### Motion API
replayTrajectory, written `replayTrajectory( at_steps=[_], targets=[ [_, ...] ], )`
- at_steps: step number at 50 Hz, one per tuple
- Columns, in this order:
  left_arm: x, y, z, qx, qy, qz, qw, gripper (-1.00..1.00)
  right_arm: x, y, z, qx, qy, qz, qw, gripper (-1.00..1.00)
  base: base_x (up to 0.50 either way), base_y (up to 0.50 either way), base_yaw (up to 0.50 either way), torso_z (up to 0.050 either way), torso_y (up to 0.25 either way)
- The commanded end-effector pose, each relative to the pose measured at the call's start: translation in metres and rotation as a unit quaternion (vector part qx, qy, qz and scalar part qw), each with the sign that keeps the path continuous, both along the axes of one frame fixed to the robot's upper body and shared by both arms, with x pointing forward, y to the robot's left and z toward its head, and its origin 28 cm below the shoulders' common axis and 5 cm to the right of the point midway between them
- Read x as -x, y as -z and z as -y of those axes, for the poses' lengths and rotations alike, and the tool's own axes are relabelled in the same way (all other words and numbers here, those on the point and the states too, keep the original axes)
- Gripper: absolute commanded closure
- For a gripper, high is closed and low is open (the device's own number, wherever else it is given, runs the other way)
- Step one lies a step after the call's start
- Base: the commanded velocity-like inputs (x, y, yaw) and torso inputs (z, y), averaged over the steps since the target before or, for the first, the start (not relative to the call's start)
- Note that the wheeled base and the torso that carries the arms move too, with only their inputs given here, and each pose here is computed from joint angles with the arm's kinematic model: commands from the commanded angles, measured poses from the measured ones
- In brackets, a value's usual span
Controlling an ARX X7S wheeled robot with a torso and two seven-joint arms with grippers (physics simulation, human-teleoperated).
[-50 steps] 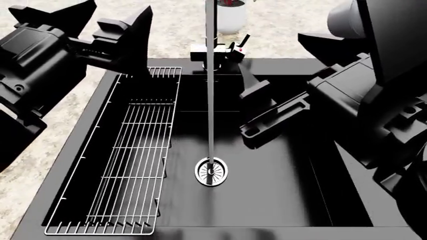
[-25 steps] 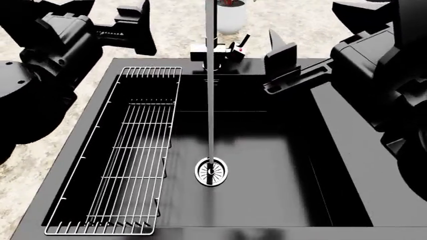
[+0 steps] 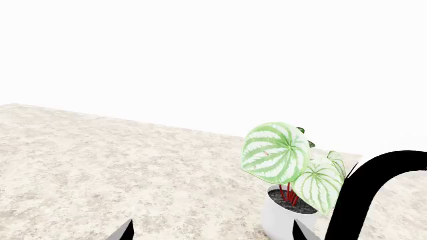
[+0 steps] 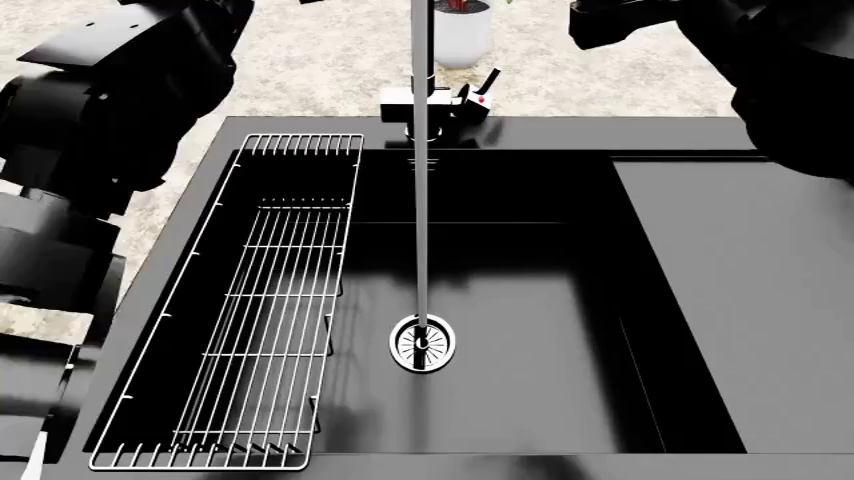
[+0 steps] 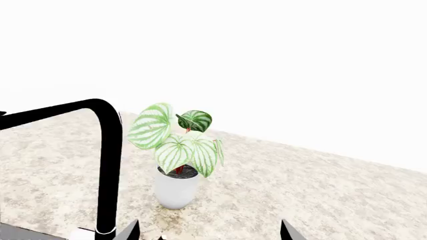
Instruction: Pick the apricots and kiwis from the sink and place them in one bowl. Place the sweet potato in the other bowl. Then turn off the sink faucet.
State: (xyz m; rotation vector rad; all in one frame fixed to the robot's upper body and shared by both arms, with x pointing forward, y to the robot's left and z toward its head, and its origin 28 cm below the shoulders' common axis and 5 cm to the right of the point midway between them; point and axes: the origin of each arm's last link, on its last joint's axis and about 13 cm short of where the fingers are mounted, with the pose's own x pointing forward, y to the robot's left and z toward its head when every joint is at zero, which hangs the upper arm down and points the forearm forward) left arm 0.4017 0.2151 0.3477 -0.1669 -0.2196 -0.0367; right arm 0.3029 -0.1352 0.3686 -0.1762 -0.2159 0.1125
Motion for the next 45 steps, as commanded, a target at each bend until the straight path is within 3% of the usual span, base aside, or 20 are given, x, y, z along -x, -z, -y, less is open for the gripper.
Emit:
replayTrajectory(
  at_steps=[1,3,5,6,9,16,21,24,29,32,45],
  targets=[
    [-0.034,0.007,0.016,-0.026,-0.057,-0.027,0.998,-1.0,-0.084,-0.004,0.025,-0.049,0.036,-0.015,0.998,-1.0,0.0,0.0,0.0,0.0,0.0],
    [-0.035,0.012,0.016,-0.041,-0.078,-0.029,0.996,-1.0,-0.104,-0.003,0.031,-0.064,0.044,-0.02,0.997,-1.0,0.0,0.0,0.0,0.0,0.0],
    [-0.036,0.019,0.017,-0.057,-0.093,-0.04,0.993,-1.0,-0.117,-0.01,0.023,-0.068,0.019,-0.005,0.998,-1.0,0.0,0.0,0.0,0.0,0.0],
    [-0.036,0.022,0.017,-0.065,-0.1,-0.046,0.992,-1.0,-0.12,0.006,0.037,-0.09,0.048,-0.036,0.994,-1.0,0.0,0.0,0.0,0.0,0.0],
    [-0.037,0.029,0.018,-0.083,-0.118,-0.054,0.988,-1.0,-0.122,0.014,0.034,-0.086,0.049,-0.049,0.994,-1.0,0.0,0.0,0.0,0.0,0.0],
    [-0.037,0.031,0.014,-0.069,-0.151,-0.072,0.984,-1.0,-0.128,0.036,0.023,-0.017,0.071,-0.078,0.994,-1.0,0.0,0.0,0.0,0.0,0.0],
    [-0.038,0.042,0.012,-0.09,-0.167,-0.066,0.98,-1.0,-0.129,0.056,0.017,0.02,0.082,-0.122,0.989,-1.0,0.0,0.0,0.0,0.0,0.0],
    [-0.038,0.042,0.011,-0.11,-0.161,-0.069,0.978,-1.0,-0.13,0.061,0.013,0.026,0.073,-0.13,0.988,-1.0,0.0,0.0,0.0,0.0,0.0],
    [-0.037,0.038,0.013,-0.126,-0.132,-0.074,0.981,-1.0,-0.131,0.059,0.009,-0.018,0.044,-0.115,0.992,-1.0,0.0,0.0,0.0,0.0,0.0],
    [-0.036,0.033,0.016,-0.134,-0.116,-0.074,0.981,-1.0,-0.131,0.056,0.006,-0.021,0.036,-0.107,0.993,-1.0,0.0,0.0,0.0,0.0,0.0],
    [-0.036,0.032,0.015,-0.155,-0.117,-0.069,0.979,-1.0,-0.13,0.048,0.005,0.001,0.033,-0.106,0.994,-1.0,0.17,0.0,0.0,0.0,0.0]
  ],
)
